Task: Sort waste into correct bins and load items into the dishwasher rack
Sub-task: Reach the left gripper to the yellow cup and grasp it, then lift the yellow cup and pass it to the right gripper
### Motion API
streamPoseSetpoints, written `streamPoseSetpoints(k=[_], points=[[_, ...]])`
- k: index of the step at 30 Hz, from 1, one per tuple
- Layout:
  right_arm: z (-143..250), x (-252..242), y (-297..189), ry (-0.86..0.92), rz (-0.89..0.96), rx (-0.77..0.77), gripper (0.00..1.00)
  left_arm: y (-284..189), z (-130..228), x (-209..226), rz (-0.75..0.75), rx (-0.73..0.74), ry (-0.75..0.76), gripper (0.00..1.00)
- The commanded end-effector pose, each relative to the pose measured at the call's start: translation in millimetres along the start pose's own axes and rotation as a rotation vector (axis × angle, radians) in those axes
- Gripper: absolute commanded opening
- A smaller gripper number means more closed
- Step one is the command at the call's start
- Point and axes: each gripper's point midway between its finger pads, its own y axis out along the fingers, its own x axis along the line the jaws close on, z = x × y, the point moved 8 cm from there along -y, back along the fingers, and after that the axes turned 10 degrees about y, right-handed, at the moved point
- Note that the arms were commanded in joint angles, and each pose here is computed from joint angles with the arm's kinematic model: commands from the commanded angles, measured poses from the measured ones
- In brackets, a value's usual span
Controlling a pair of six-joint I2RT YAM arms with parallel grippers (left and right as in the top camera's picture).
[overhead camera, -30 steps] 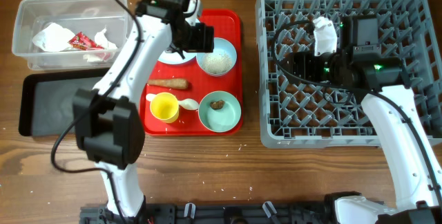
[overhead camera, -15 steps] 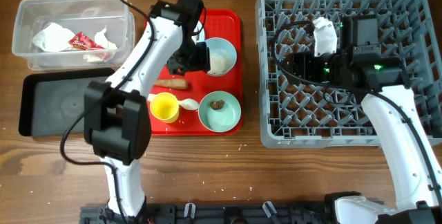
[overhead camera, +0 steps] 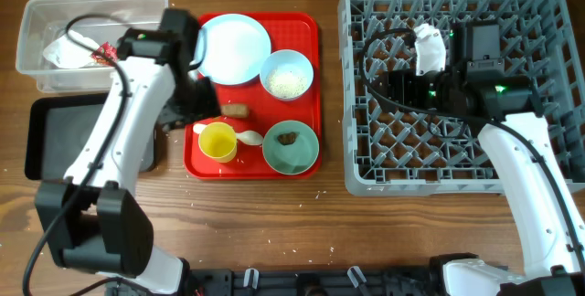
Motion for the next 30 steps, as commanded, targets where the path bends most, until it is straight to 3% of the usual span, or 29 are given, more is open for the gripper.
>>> streamPoseSetpoints(k=[1,5,8,11,15,18,19,21,23,28,30], points=[[-3,2,-1,-0.016,-0.014,-0.005,0.88,34,7,12,0.094,0.018,0.018,0.61],[-4,2,-1,-0.017,-0.015,-0.007,0.88,71,25,14,0.087,0.063,0.022,0.54],[-4,2,-1,-0.017,-0.015,-0.008,0.88,74,26,14,0.087,0.063,0.017,0.36],[-4,2,-1,-0.017,-0.015,-0.007,0.88,74,25,13,0.1,0.057,0.014,0.05],[-4,10,-1,0.024,-0.094,0.002,0.88,36,6,3,0.172,0.012,0.019,0.04],[-3,34,-7,0.019,-0.358,0.03,0.88,-7,-8,-25,0.451,-0.041,0.049,0.04],[-5,50,-12,-0.015,-0.525,0.033,0.88,-29,-15,-45,0.694,-0.087,0.098,0.04],[-8,70,-17,-0.092,-0.688,0.018,0.91,-59,-22,-68,1.061,-0.139,0.208,0.04],[-11,86,-21,-0.162,-0.788,-0.003,1.0,-74,-23,-75,1.224,-0.143,0.256,0.04],[-24,111,-24,-0.272,-0.872,-0.087,1.0,-100,-12,-80,1.514,-0.079,0.348,0.04],[-27,120,-26,-0.326,-0.94,-0.098,0.99,-103,-8,-83,1.555,-0.034,0.342,0.04]])
